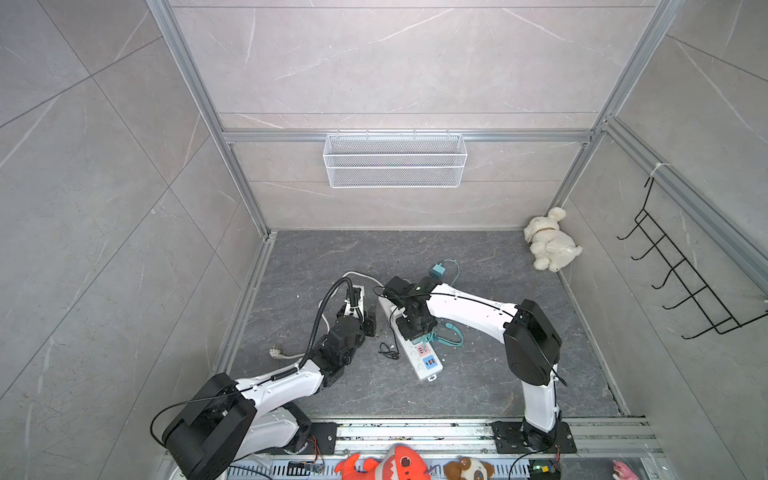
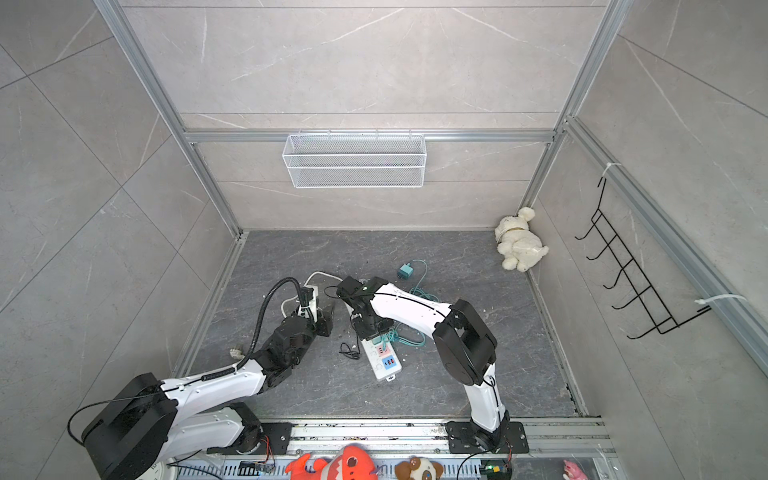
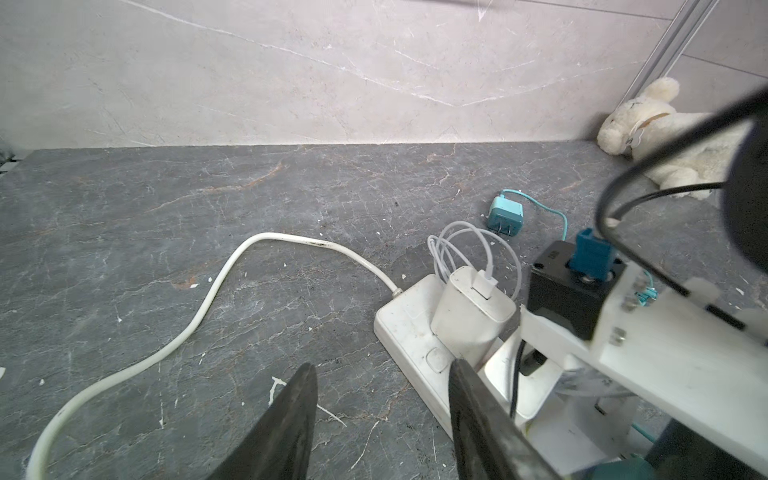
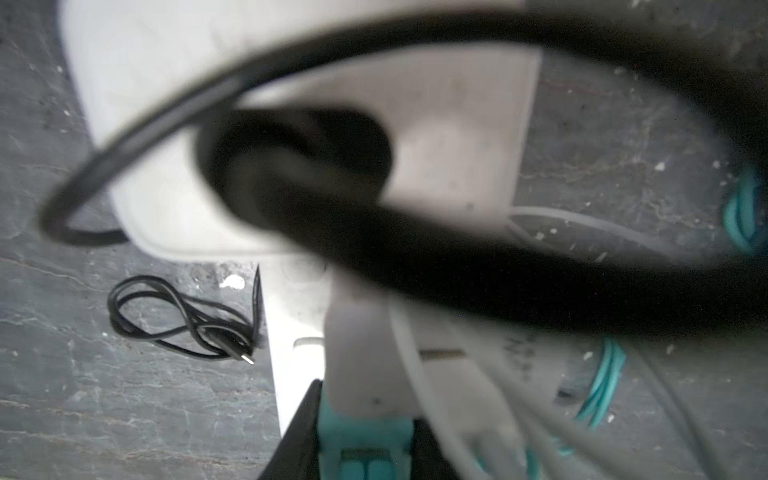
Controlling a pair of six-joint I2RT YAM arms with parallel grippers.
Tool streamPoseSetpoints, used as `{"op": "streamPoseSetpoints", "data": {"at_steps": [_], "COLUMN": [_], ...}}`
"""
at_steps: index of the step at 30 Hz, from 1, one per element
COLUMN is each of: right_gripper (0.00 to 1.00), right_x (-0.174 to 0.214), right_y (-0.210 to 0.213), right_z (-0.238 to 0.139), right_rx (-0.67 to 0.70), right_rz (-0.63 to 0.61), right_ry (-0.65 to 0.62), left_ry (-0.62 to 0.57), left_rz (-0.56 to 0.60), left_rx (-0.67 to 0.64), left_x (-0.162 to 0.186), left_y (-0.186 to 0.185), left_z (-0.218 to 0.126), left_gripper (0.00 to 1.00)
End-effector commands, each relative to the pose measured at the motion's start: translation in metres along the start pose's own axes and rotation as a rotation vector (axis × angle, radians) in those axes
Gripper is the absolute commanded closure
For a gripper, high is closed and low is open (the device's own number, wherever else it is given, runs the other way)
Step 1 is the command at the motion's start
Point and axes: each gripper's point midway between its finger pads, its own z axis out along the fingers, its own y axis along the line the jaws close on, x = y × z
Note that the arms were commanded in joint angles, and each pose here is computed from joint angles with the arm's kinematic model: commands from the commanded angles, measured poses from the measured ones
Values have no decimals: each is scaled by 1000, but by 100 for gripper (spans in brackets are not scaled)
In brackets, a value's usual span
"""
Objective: Insert the plug
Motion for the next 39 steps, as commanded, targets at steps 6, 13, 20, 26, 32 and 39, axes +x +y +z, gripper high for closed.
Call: {"op": "streamPoseSetpoints", "data": {"at_steps": [6,13,20,26,32,39], "right_gripper": [68,54,45,43,43,43], "right_x": [-36,-42,-35,-10,29,113], "right_y": [26,27,25,26,21,-11], "right_z": [27,5,-18,-40,-52,-31], "right_rx": [-98,-128,-151,-209,-245,-198], "right_rz": [-31,-18,12,22,14,125], "right_ry": [-78,-142,-164,-172,-160,-61], "left_ry": [-16,-10,-4,3,2,-1], "left_rz": [16,5,2,32,55,124], "left_rx": [-80,-115,-128,-151,-138,-41], "left_x": [-9,-8,-10,-17,-31,-57], "left_y": [16,25,29,30,17,-26], "left_z": [-9,-18,-24,-20,-3,46], "left_gripper": [44,42,40,38,36,36]}}
